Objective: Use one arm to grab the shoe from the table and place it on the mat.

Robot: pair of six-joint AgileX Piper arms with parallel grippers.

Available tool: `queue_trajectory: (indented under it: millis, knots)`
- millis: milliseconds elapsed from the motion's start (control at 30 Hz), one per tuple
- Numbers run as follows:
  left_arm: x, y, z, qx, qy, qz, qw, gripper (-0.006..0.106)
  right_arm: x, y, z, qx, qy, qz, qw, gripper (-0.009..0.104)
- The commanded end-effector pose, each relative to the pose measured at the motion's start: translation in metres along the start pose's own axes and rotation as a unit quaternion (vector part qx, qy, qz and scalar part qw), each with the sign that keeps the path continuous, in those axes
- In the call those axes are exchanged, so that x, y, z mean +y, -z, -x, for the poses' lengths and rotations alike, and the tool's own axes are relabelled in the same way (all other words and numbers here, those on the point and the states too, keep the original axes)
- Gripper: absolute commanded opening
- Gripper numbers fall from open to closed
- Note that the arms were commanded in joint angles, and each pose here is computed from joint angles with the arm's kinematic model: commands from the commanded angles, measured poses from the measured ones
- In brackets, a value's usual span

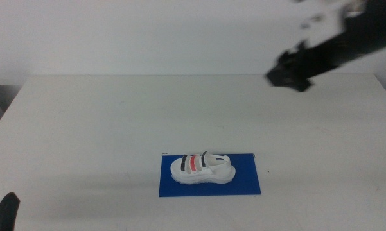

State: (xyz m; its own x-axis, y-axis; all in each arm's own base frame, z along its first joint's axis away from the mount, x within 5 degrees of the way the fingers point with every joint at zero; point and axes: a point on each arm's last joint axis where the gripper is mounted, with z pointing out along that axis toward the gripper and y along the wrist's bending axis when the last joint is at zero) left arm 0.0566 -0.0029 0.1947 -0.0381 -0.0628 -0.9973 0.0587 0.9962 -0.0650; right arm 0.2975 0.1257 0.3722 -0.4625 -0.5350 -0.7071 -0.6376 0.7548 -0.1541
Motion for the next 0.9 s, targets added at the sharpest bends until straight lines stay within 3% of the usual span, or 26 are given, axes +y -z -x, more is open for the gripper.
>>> queue_trajectory:
  millis: [0, 167, 367, 467, 867]
  knots:
    - [-0.001, 0.001, 0.004, -0.039, 0.003, -0.008, 0.999, 0.092, -0.009, 0.045, -0.007, -0.062, -0.036, -0.053, 0.996, 0.089]
    - [-0.001, 0.001, 0.004, -0.039, 0.002, -0.008, 0.999, 0.092, -0.026, 0.082, -0.068, -0.097, -0.132, -0.140, 0.976, 0.087]
    - [-0.001, 0.001, 0.004, -0.039, 0.002, -0.008, 0.999, 0.092, -0.010, 0.104, -0.130, -0.185, -0.161, -0.233, 0.941, 0.084]
    - [-0.001, 0.001, 0.004, -0.039, 0.002, -0.008, 0.999, 0.092, 0.007, 0.103, -0.158, -0.211, -0.159, -0.251, 0.931, 0.083]
    - [-0.001, 0.001, 0.004, -0.039, 0.002, -0.008, 0.999, 0.092, 0.058, 0.098, -0.243, -0.207, -0.079, -0.293, 0.930, 0.082]
